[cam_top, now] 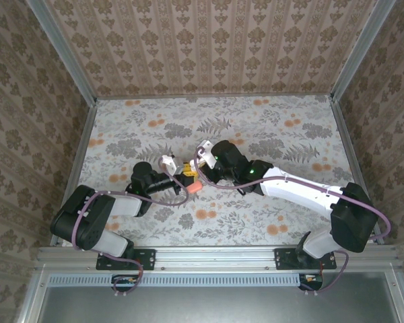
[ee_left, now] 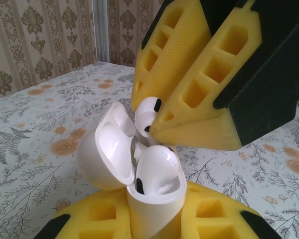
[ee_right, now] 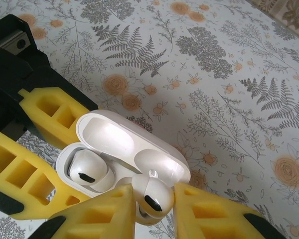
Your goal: Insert wireless bluetooth earbuds into charging case
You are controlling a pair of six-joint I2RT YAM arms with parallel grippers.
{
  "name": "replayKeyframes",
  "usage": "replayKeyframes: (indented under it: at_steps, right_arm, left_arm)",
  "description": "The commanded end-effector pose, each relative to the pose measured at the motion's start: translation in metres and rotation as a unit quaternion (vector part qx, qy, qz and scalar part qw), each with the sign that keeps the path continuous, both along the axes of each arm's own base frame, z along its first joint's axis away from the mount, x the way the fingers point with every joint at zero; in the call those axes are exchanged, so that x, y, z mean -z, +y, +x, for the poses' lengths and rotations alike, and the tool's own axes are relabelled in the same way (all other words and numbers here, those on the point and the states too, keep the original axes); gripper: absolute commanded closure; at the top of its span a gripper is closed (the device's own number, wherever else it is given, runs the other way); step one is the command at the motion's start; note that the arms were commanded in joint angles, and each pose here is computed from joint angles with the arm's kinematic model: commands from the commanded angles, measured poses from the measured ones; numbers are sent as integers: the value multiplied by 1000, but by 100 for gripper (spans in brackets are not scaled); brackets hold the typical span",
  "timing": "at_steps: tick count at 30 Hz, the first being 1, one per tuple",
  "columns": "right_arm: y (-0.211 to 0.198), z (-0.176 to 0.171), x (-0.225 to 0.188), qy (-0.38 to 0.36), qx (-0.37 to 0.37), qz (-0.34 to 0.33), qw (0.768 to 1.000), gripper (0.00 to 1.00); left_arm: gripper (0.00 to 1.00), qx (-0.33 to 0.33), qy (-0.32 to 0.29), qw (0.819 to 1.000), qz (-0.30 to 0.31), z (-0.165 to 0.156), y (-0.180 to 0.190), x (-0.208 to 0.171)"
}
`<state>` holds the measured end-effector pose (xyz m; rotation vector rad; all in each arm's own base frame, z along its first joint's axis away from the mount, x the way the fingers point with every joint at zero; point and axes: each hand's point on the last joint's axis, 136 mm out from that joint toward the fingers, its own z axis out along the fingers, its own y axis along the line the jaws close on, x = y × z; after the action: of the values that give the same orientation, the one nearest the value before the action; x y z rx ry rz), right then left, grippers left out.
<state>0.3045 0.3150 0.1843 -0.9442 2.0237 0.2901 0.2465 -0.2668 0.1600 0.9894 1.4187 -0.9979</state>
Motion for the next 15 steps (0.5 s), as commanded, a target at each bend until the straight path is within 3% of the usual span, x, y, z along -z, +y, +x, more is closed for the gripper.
replayKeyframes:
  at_steps: [1,15]
  right_arm:
    - [7,-13,10,29,-20,-8,999,74]
    - [10,-11,-10,28,-10,42,999,63]
  left_arm:
    - [98,0,-50,998,-26,4,-4,-30]
    - [98,3,-53,998,-20,2,-6,-29]
